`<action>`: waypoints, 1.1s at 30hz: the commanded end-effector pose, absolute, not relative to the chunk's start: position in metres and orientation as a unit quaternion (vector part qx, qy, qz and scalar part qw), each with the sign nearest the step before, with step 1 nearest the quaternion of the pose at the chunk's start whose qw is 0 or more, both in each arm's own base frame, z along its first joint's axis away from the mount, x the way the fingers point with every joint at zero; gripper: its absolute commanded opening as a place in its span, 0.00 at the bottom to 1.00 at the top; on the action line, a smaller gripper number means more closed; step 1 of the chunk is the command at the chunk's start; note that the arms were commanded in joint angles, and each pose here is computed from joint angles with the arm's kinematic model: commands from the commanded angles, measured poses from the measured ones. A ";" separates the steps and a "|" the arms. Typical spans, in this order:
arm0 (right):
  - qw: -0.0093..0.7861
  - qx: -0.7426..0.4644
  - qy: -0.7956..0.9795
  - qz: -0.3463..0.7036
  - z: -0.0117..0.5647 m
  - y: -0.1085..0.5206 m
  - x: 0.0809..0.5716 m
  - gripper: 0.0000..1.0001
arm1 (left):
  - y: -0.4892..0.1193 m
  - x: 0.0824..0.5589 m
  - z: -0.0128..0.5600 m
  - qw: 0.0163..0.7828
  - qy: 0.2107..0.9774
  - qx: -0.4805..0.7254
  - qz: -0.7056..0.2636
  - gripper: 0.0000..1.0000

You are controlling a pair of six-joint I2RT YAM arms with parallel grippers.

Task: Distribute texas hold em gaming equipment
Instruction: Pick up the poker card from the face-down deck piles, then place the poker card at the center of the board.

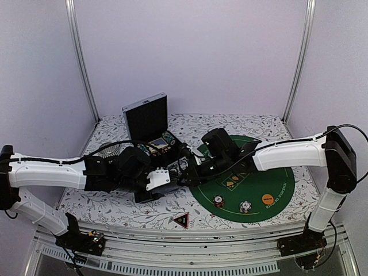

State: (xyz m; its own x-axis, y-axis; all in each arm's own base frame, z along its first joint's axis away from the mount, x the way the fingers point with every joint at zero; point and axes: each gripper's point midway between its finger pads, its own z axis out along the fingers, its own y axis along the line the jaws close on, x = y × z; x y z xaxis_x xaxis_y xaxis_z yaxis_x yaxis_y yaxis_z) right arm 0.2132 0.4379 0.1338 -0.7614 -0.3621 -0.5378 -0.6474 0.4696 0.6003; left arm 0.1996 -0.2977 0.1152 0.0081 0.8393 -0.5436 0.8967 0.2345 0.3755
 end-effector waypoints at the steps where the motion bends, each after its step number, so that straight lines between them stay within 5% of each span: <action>1: 0.190 -0.299 0.835 0.422 0.157 0.437 0.217 0.20 | -0.299 0.199 0.114 0.353 0.697 0.623 -0.037 0.59; 3: 0.188 -0.299 0.836 0.421 0.156 0.436 0.217 0.08 | -0.298 0.199 0.114 0.352 0.697 0.623 -0.037 0.59; 6: 0.188 -0.297 0.838 0.416 0.156 0.434 0.217 0.03 | -0.297 0.198 0.113 0.352 0.698 0.623 -0.036 0.59; 25: 0.239 -0.290 0.816 0.439 0.213 0.410 0.224 0.02 | -0.289 0.197 0.113 0.351 0.700 0.621 -0.035 0.58; 33: 0.301 -0.226 0.836 0.399 0.230 0.345 0.258 0.02 | -0.282 0.202 0.122 0.351 0.704 0.616 -0.029 0.59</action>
State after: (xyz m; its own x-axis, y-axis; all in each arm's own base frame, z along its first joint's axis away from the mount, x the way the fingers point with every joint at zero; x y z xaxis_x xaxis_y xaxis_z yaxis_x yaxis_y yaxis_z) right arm 0.2412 0.3839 0.2252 -0.7250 -0.1968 -0.6600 -0.6568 0.4859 0.5766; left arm 0.1981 -0.2870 0.1097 0.0064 0.8545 -0.5194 0.8965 0.2253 0.3816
